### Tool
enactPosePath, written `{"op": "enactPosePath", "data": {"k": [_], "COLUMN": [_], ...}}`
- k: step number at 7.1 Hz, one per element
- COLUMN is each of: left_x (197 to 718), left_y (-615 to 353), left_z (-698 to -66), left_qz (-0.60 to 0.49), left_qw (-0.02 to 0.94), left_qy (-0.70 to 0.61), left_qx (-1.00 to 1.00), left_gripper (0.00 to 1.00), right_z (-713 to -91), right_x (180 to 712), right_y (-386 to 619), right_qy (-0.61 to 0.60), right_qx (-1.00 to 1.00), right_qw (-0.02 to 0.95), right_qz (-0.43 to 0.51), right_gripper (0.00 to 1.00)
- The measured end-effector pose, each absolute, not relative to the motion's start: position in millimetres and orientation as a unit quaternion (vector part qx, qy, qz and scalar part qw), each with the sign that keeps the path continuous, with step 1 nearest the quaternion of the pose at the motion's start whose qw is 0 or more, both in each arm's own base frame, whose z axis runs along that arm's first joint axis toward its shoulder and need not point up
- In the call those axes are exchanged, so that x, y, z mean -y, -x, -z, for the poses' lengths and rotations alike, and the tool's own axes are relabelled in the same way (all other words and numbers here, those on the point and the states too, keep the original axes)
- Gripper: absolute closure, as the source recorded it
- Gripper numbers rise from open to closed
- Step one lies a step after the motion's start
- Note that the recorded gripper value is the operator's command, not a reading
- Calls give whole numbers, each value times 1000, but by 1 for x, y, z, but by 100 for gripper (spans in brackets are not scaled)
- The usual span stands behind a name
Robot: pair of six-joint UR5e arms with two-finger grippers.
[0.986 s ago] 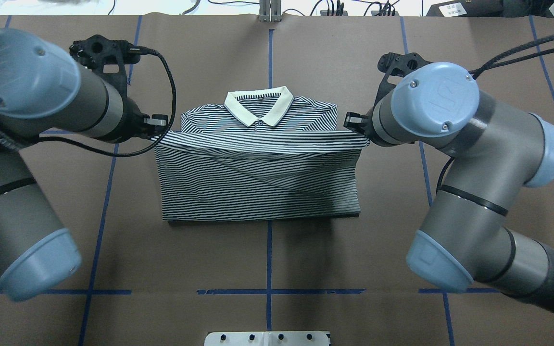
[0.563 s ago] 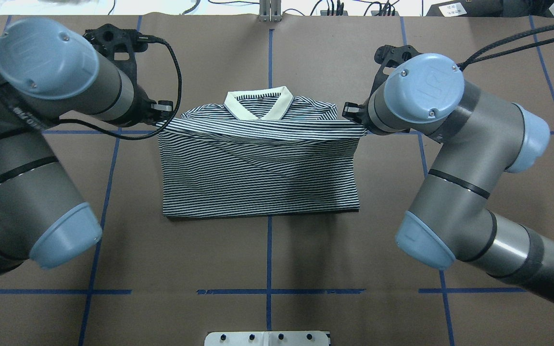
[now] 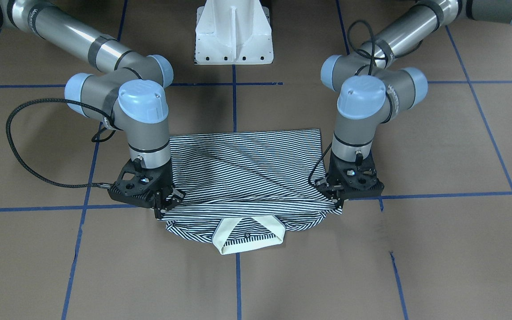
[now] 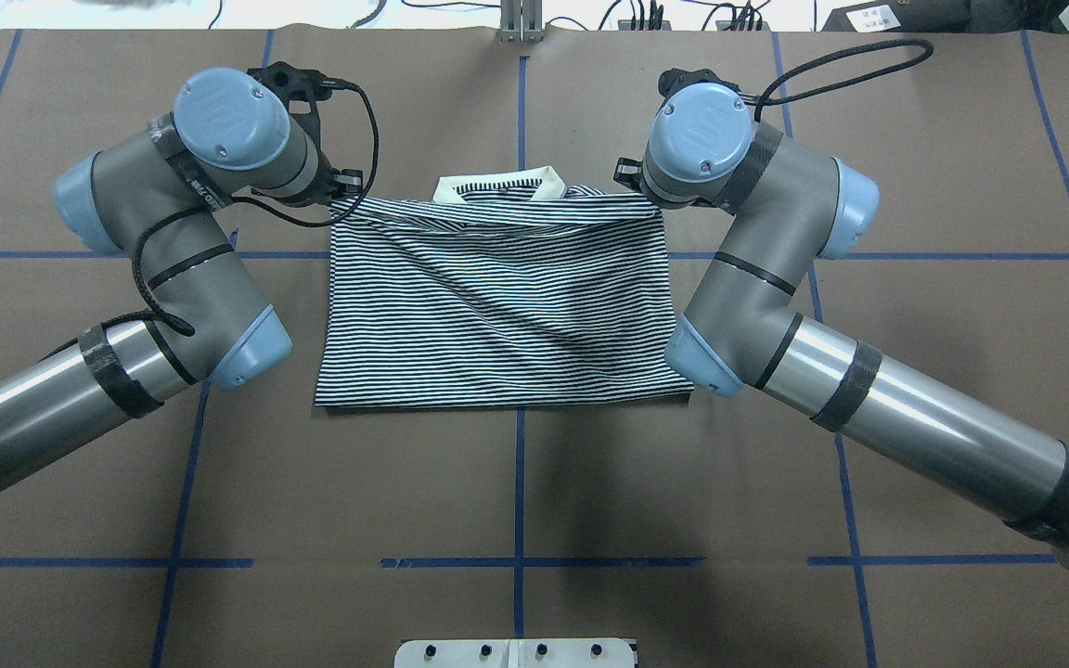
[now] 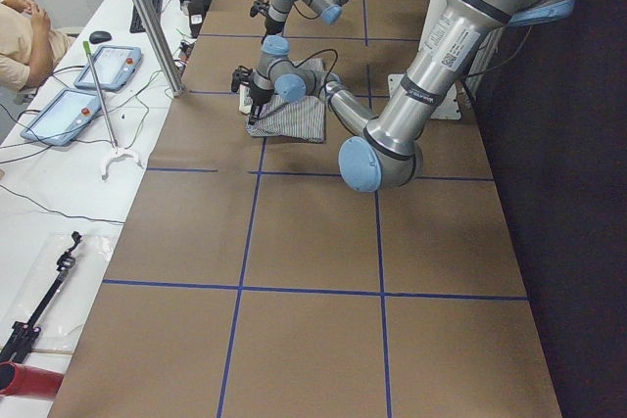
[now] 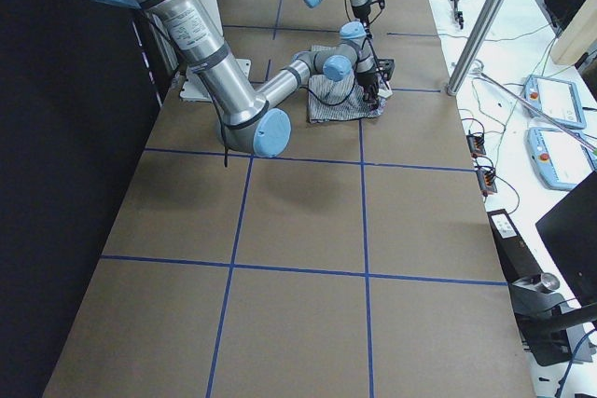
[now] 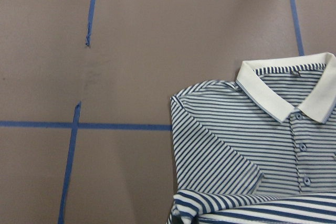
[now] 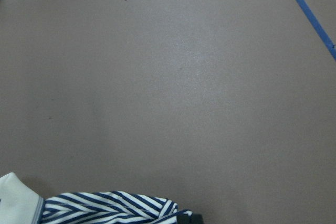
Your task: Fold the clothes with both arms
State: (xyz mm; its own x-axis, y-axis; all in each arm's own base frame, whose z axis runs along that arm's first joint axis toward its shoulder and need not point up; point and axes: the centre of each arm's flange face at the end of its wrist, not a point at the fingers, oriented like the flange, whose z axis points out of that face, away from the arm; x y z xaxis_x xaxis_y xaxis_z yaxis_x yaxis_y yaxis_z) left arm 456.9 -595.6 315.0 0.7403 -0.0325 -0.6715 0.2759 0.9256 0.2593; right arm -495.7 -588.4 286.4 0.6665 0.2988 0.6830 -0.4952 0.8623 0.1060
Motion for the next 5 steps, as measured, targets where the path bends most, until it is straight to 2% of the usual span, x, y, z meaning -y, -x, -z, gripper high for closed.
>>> {"op": "enactPosePath", "data": {"k": [1,3,5], "left_x": [598,594,565], "left_y": [-462,-459,-433], "left_z": [-321,-318,-306], "left_qz": [78,57,30], "left_qw": [916,909,893], "left_qy": [-177,-194,-210], "left_qx": [-352,-364,-396], "left_gripper": [1,0,0], "right_z": [-290,-290,-284], "right_x": [590,594,611], "right_y": [498,497,465], "right_qy": [-143,-154,-155], "right_qx": [341,336,348], "right_qw": [903,910,915], "right_qz": [-218,-189,-132], "right_gripper": [0,0,0]}}
